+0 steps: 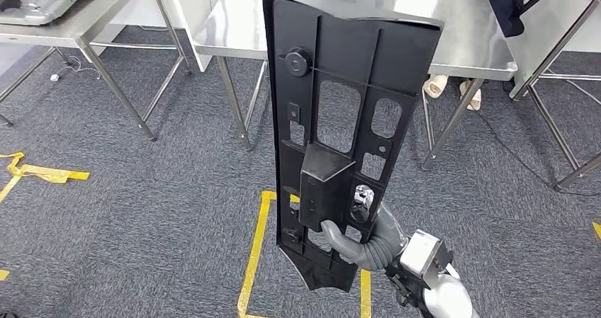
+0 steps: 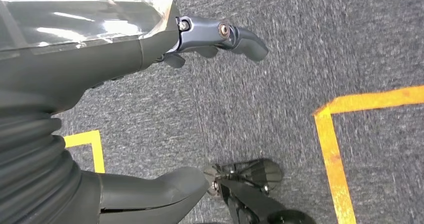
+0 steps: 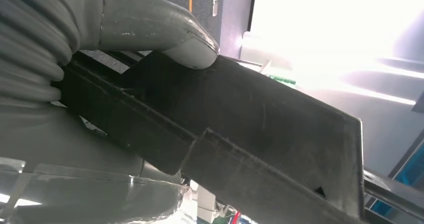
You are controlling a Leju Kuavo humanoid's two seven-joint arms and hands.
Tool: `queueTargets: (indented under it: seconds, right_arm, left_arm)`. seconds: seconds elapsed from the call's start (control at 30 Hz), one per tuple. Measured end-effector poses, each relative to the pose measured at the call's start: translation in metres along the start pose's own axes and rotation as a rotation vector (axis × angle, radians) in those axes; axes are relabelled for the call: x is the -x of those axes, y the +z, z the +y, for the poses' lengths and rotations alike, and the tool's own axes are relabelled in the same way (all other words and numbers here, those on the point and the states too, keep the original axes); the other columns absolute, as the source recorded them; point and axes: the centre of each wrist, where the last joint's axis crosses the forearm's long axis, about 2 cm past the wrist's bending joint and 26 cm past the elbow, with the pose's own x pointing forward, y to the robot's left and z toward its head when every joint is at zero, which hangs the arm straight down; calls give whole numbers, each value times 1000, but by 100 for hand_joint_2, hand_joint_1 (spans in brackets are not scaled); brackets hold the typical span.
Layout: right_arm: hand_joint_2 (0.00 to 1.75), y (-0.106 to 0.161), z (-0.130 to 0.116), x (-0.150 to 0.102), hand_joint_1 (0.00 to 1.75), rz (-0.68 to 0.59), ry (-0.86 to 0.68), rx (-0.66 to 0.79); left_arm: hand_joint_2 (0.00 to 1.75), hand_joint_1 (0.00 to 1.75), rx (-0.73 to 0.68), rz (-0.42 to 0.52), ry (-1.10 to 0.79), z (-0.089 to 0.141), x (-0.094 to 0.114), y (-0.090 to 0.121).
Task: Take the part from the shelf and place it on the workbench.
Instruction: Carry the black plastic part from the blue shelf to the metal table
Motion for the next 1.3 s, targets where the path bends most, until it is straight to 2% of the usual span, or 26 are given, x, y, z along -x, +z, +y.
queueTargets:
  seconds: [0.93,1.3]
  right_arm:
    - [175,9,1,2,175,28,-12,23]
    - [175,0,1,-1,175,6,-18,18]
  left_arm:
    - [175,0,8,21,2,-3,9,6]
    - [175,0,6,3,8,-5,0,2]
